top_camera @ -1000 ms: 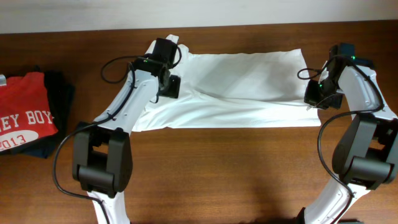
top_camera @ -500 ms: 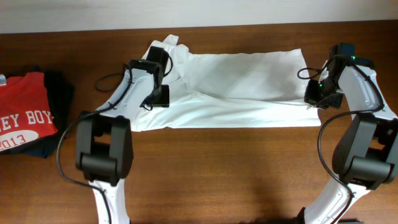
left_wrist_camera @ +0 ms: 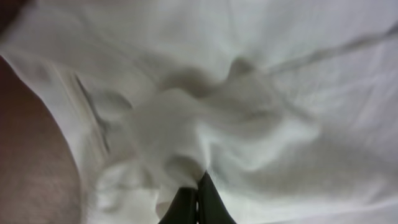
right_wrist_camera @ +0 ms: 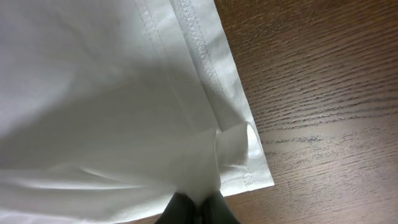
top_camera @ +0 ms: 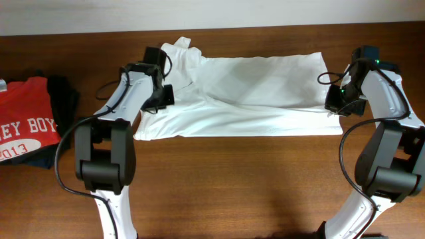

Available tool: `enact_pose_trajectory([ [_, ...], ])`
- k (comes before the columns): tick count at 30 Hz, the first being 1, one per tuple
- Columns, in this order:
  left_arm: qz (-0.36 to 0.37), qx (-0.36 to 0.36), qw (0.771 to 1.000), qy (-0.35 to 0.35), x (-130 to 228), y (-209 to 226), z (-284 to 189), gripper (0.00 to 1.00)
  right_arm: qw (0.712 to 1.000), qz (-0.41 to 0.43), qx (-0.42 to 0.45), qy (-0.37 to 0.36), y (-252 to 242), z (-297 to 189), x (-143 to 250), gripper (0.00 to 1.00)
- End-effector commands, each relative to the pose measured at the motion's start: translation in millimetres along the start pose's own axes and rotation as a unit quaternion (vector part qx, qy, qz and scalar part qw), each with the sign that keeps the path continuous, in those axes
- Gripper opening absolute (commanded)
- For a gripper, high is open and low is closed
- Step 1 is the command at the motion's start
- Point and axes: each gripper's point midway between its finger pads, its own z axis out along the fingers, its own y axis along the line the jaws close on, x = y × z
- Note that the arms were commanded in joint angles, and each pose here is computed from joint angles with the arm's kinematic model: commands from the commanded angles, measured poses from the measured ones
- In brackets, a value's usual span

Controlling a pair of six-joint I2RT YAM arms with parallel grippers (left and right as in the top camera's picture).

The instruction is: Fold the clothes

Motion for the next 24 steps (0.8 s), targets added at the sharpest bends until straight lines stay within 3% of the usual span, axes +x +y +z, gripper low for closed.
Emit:
enact_pose_trajectory([
  [1, -0.040, 0.016, 0.997, -0.067, -53, 22, -19, 0.00, 1.000, -0.002, -0.001, -0.013, 2, -6, -5, 0.06],
  [2, -0.053, 0.019, 0.994, -0.089, -66, 28, -22, 0.03, 1.000, -0.002, -0.001, -0.014, 2, -6, -5, 0.06],
  [4, -0.066, 0.026, 0.993, -0.093, -69, 29, -23, 0.68, 1.000, -0.002, -0.001, -0.014, 2, -6, -5, 0.05],
  [5, -0.064, 0.036, 0.994, -0.081, -63, 25, -22, 0.74, 1.000, -0.002, -0.001, -0.015, 2, -6, -6, 0.06],
  [9, -0.059, 0.054, 0.997, -0.008, -29, 15, -19, 0.75, 1.000, -0.003, -0.003, -0.023, 3, -6, -10, 0.13],
  [12, -0.058, 0.041, 0.996, 0.060, 5, 18, -20, 0.60, 0.999, -0.003, -0.004, -0.034, 4, -6, -15, 0.14],
  [13, -0.059, 0.036, 0.995, 0.077, 14, 20, -21, 0.48, 0.999, -0.003, -0.005, -0.036, 4, -6, -16, 0.13],
  [16, -0.059, 0.025, 0.992, 0.111, 33, 24, -19, 0.38, 0.999, -0.003, -0.004, -0.034, 4, -6, -15, 0.13],
  [24, -0.048, 0.024, 0.991, 0.119, 43, 16, -11, 0.38, 1.000, 0.000, -0.004, 0.030, 0, 23, 26, 0.14],
])
